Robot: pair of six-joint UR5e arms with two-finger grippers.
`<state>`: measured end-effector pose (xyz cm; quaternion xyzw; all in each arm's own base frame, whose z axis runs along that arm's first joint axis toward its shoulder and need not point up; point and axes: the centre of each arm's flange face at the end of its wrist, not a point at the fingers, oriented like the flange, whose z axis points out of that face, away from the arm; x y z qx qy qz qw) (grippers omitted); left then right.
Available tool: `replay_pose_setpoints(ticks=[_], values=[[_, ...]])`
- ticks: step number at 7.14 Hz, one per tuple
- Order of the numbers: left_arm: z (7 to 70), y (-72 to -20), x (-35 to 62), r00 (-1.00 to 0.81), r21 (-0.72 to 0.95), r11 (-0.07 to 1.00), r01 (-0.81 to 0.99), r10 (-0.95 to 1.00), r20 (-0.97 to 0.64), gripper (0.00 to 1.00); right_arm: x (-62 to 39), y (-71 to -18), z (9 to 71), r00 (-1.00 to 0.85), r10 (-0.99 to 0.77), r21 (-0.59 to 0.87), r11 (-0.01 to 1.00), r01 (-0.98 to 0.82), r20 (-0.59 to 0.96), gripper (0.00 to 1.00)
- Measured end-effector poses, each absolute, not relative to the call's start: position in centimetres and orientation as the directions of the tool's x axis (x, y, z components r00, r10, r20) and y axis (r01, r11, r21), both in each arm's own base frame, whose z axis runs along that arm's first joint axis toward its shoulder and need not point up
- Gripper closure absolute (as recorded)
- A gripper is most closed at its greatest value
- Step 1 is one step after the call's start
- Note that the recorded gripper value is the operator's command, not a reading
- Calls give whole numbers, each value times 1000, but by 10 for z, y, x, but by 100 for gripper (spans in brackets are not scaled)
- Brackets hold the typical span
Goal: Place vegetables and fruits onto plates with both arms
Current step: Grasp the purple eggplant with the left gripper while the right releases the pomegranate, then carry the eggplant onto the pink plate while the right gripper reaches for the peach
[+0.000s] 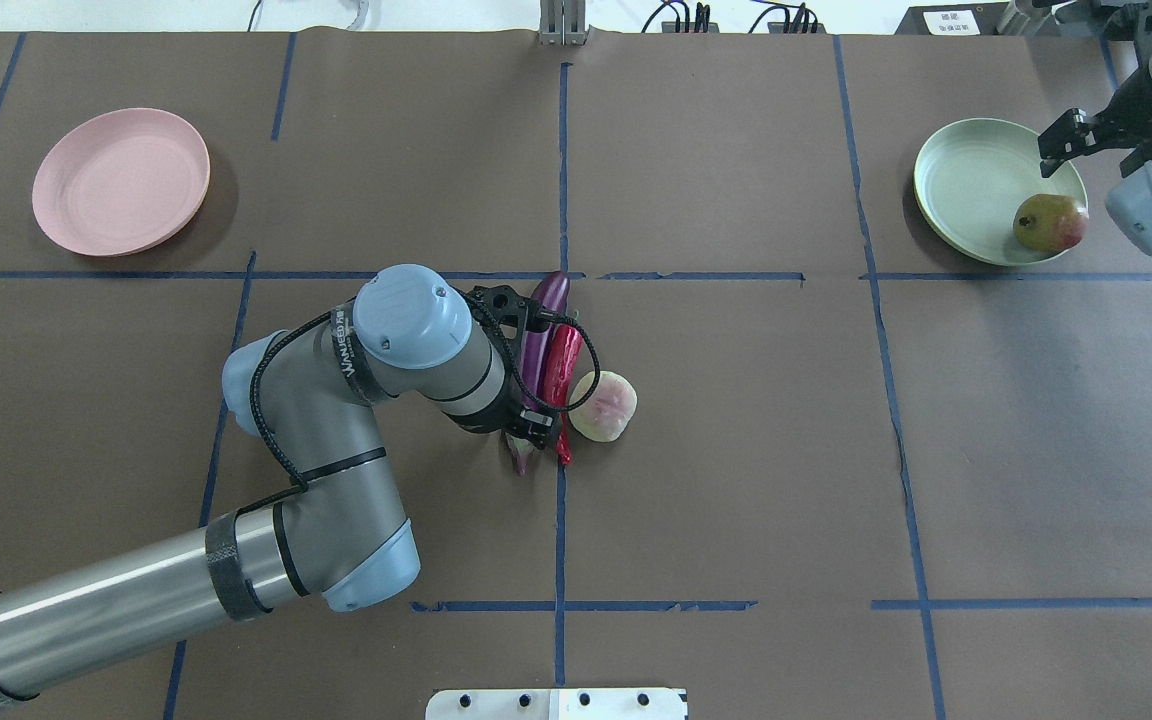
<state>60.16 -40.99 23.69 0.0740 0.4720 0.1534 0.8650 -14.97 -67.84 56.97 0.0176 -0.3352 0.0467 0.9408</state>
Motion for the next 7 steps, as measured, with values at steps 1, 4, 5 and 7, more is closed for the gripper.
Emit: replay_pose_setpoints(ticks=[1, 4, 5, 7], values=[[237, -409, 602, 508, 268, 944, -193, 330, -796, 100, -149, -678, 562, 754, 74, 1, 995, -98, 653, 0], [232, -435, 573, 505, 206, 975, -82, 219, -835, 100, -163, -653, 482, 622, 136, -51, 987, -152, 771, 0], [239, -450, 543, 508, 162, 987, -12, 145, -849, 100, -187, -630, 447, 574, 169, -91, 983, -162, 801, 0], [298, -499, 448, 553, 77, 986, 150, -19, -833, 98, -276, -565, 371, 513, 251, -187, 967, -174, 821, 0]])
